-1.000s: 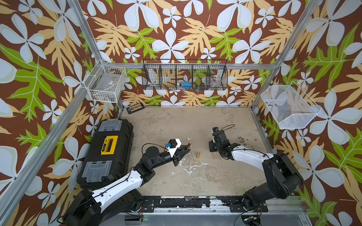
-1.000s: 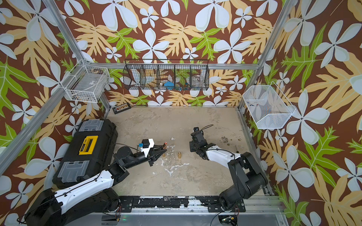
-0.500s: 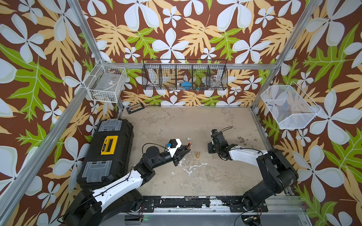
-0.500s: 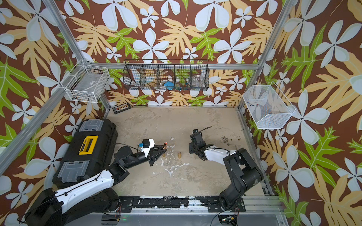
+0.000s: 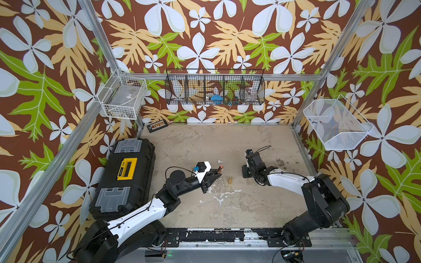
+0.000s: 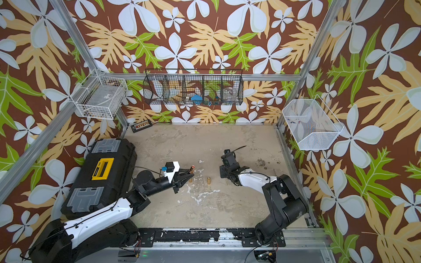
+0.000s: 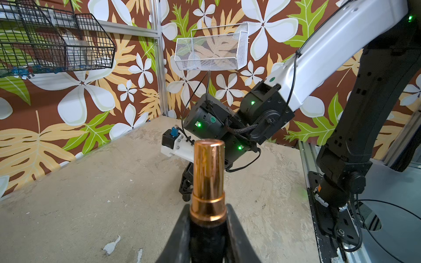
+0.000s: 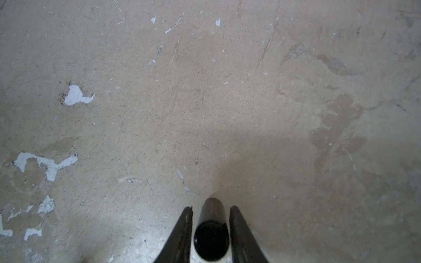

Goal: Open the lipstick cap
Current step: Place the cover at the center of the board.

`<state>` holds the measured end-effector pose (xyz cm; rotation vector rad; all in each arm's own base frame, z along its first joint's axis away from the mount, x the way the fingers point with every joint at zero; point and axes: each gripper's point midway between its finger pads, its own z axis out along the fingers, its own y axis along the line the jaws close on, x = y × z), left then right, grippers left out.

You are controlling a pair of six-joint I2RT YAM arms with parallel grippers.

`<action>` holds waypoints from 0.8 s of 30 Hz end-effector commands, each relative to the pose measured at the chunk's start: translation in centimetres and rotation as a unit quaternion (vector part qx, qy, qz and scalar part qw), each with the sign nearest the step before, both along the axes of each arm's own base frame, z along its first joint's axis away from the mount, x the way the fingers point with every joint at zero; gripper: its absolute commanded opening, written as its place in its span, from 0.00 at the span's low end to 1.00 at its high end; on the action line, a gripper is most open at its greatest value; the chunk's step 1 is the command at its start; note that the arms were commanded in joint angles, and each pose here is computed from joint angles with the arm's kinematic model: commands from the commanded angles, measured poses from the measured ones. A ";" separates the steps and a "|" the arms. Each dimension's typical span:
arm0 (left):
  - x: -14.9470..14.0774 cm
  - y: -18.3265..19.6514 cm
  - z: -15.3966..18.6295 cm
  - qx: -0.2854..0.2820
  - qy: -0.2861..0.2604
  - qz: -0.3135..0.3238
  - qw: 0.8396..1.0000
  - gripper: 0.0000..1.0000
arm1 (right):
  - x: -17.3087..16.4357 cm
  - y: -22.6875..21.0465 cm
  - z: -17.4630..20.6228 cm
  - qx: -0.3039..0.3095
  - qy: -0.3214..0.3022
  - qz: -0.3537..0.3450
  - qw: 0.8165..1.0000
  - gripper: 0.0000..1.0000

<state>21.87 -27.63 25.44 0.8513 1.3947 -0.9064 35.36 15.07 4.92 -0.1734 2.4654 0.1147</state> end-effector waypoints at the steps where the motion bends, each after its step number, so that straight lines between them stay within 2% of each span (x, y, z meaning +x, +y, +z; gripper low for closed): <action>1: -0.1 0.0 0.4 -0.005 -0.006 -0.001 1.000 0.10 | -0.1 0.2 0.0 -0.003 0.002 0.009 1.000 0.28; 9: -0.1 0.0 0.5 -0.007 -0.005 -0.001 1.000 0.10 | -0.1 0.3 0.6 -0.001 0.006 0.013 1.000 0.31; 12: -0.1 0.1 0.5 -0.008 -0.008 -0.001 1.000 0.10 | 0.0 0.4 2.7 0.000 0.004 0.012 1.000 0.36; 16: -0.2 0.2 0.6 -0.012 -0.010 0.000 1.000 0.10 | -0.5 1.3 7.7 0.046 -0.039 0.034 0.998 0.49; 20: -0.2 0.2 0.8 -0.021 -0.010 0.000 1.000 0.10 | -1.5 2.5 14.1 0.113 -0.105 0.065 0.986 0.53; 22: -0.2 0.1 0.9 -0.024 -0.009 -0.003 1.000 0.10 | -2.4 3.2 18.4 0.158 -0.157 0.091 0.970 0.53; 24: -0.3 0.0 1.1 -0.030 -0.011 -0.006 0.999 0.10 | -3.7 4.0 22.1 0.201 -0.214 0.130 0.947 0.55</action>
